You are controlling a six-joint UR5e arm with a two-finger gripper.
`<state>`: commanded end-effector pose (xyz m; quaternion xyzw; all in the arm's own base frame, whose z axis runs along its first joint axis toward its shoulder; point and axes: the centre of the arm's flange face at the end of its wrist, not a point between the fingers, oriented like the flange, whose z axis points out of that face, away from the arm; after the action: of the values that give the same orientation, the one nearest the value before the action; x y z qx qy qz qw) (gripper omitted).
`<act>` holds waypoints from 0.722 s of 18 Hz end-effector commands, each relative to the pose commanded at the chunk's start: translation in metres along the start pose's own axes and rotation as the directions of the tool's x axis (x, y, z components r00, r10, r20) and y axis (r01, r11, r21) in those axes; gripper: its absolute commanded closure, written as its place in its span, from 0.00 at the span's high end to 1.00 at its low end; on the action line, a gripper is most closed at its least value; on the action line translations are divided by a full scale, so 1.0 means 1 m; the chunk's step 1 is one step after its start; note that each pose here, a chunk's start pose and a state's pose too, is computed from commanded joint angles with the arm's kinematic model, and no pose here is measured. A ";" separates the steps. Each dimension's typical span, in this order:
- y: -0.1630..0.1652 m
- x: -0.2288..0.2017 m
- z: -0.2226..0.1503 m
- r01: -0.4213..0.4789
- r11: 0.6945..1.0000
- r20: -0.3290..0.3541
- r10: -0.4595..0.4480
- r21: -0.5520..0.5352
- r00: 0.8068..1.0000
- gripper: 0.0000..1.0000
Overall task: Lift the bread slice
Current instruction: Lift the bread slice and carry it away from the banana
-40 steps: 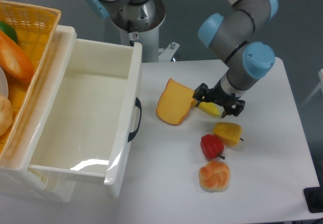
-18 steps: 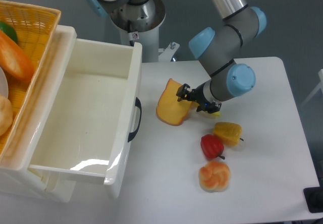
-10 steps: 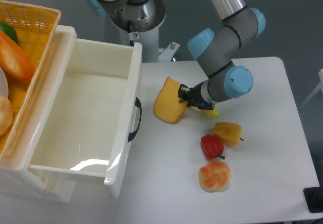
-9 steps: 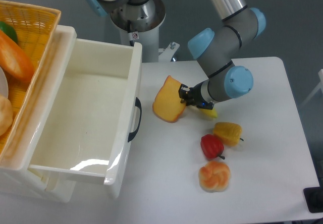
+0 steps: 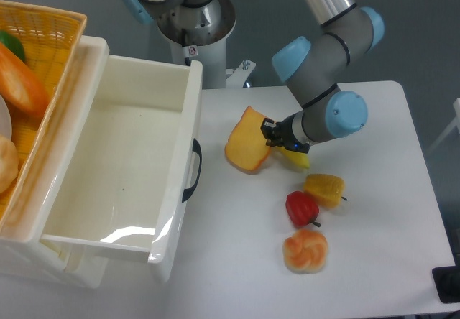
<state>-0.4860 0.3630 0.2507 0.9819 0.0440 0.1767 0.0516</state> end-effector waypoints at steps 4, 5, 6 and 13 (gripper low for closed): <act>0.003 -0.018 -0.048 0.023 0.997 0.070 -0.028 0.070 0.997 0.00; 0.002 -0.021 -0.058 0.024 0.995 0.082 -0.032 0.092 0.996 0.00; 0.005 -0.026 -0.069 0.029 0.994 0.096 -0.040 0.110 0.995 0.00; 0.013 -0.064 -0.141 -0.152 0.973 0.378 0.076 0.173 0.922 0.00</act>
<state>-0.5939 0.3554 0.3617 0.9986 -0.0065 -0.0136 -0.0500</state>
